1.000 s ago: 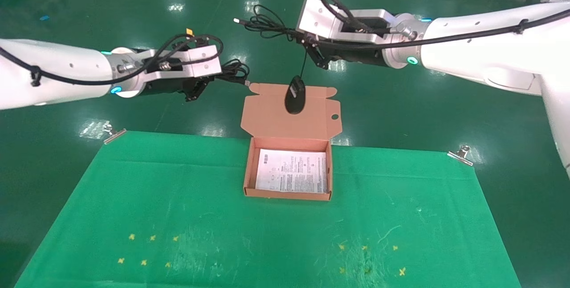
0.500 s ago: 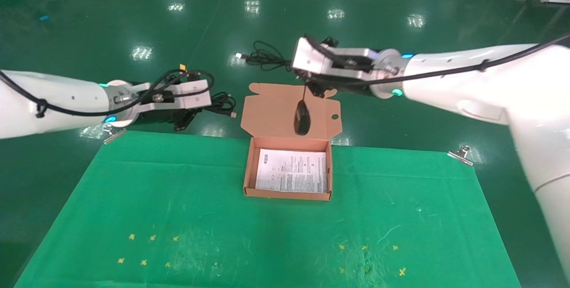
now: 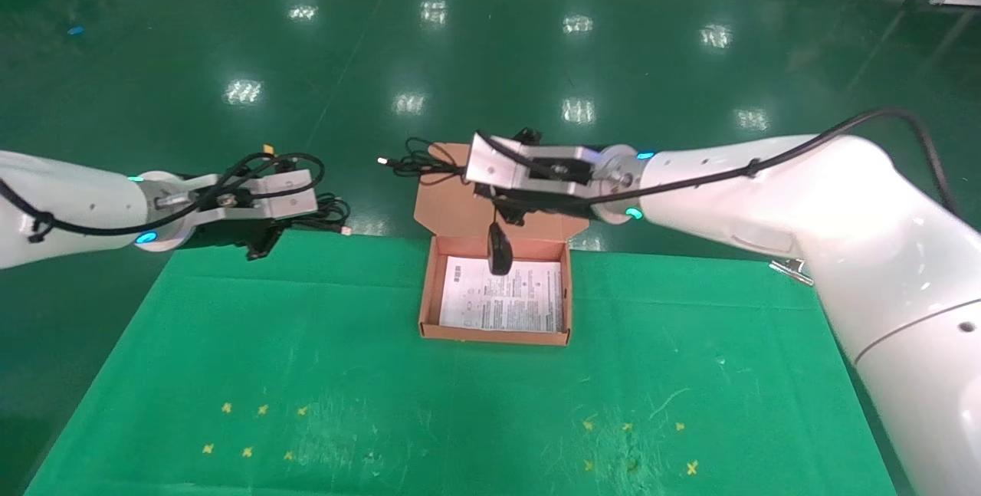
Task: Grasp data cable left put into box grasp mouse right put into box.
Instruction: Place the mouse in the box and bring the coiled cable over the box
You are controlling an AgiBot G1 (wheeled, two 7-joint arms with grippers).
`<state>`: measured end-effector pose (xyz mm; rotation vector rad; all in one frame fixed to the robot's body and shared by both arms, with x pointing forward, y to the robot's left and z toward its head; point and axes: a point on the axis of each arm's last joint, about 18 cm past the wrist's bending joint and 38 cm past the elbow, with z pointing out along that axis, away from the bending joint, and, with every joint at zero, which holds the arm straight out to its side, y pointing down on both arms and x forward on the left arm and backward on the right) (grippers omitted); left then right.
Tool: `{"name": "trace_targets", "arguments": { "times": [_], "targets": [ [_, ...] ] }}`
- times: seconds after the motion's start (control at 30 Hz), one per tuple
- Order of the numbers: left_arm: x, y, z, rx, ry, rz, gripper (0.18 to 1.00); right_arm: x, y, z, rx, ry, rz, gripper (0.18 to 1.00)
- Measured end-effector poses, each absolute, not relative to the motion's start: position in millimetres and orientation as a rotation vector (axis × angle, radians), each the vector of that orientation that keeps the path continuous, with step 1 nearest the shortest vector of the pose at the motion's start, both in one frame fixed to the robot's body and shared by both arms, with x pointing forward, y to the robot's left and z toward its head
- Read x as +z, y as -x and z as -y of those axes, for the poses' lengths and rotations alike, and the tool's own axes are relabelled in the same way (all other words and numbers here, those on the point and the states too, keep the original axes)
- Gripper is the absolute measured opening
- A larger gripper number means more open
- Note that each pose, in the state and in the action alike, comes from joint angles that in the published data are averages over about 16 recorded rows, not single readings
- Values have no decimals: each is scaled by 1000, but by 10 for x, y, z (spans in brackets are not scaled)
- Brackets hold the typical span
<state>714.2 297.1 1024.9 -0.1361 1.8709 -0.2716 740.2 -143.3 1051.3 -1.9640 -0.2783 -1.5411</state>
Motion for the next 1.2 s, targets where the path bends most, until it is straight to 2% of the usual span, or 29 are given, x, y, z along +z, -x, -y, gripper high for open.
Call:
{"name": "trace_targets", "arguments": {
  "times": [0.63, 1.2],
  "targets": [
    [10199, -7051, -3010, -235, 176, -1874, 241, 9948, -7443, 1111, -1358, 1988, 169, 205],
    [10196, -7045, -3008, -234, 177, -1873, 241, 9604, -7641, 1394, -1288, 2046, -85, 205]
  ]
}}
